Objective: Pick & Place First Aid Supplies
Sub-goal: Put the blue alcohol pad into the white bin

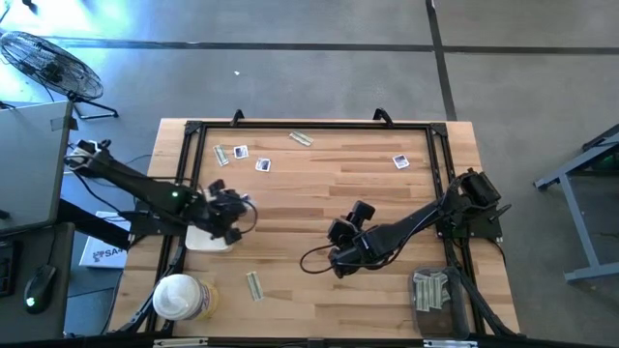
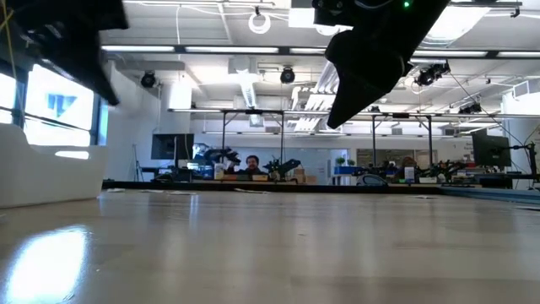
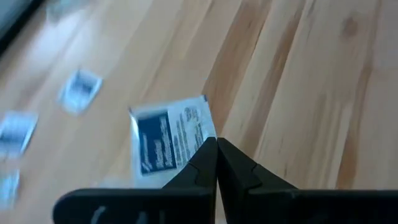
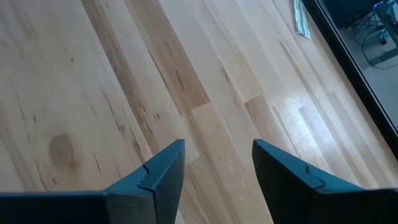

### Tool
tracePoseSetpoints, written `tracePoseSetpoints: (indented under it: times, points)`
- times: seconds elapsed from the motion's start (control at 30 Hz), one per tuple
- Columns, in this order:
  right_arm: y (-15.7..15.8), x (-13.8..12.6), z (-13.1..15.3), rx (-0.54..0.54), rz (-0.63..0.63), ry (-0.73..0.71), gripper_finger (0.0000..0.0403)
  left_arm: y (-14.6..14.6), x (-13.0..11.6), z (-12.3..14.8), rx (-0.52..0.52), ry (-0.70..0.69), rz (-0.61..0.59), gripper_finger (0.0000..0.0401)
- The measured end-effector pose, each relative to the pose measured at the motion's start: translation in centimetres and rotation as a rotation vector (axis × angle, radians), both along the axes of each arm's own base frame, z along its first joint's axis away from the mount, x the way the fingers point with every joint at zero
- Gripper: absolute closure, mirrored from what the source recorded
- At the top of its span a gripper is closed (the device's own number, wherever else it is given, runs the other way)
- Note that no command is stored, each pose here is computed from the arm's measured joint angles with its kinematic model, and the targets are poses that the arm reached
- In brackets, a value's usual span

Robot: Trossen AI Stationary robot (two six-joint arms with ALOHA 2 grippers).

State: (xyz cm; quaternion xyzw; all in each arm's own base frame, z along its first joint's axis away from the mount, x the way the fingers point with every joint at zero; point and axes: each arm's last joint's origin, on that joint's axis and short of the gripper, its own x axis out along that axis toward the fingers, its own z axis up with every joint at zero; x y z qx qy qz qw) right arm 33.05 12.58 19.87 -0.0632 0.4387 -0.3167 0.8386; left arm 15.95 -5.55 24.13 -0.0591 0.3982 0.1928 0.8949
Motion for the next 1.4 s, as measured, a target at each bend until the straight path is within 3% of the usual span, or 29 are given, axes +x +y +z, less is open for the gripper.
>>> tracePoseSetpoints:
  times: [0.2, 0.3, 0.63, 0.8, 1.03, 1.2, 1.4]
  points:
    - [-0.5, 0.2, 0.0, 0.002, -0.015, -0.007, 0.0220, 0.8, -4.0, -0.2, -0.139, 0.196, 0.108, 0.0401]
    - [-0.7, 0.4, 0.0, 0.006, -0.023, -0.014, 0.0220, 1.0, -5.0, -0.5, -0.157, 0.257, 0.192, 0.0401]
    - [-0.8, 0.7, 0.1, 0.017, -0.002, -0.018, 0.0220, 0.8, -4.9, -5.0, -0.223, 0.252, 0.232, 0.0400]
    - [-0.7, 0.7, 0.1, 0.021, 0.000, -0.018, 0.0220, 0.8, -4.8, -6.0, -0.241, 0.231, 0.247, 0.0397]
    - [-0.6, 0.8, 0.0, 0.054, 0.020, -0.001, 0.0220, 0.7, -4.7, -6.1, -0.257, 0.234, 0.237, 0.0329]
    - [-0.4, 1.0, 0.0, 0.089, 0.058, 0.008, 0.0220, 0.2, -4.2, -4.3, -0.278, 0.236, 0.136, 0.0292]
    - [-0.1, 1.6, 0.2, 0.097, 0.125, -0.018, 0.0220, -0.3, -3.1, 0.3, -0.275, 0.145, -0.016, 0.0289]
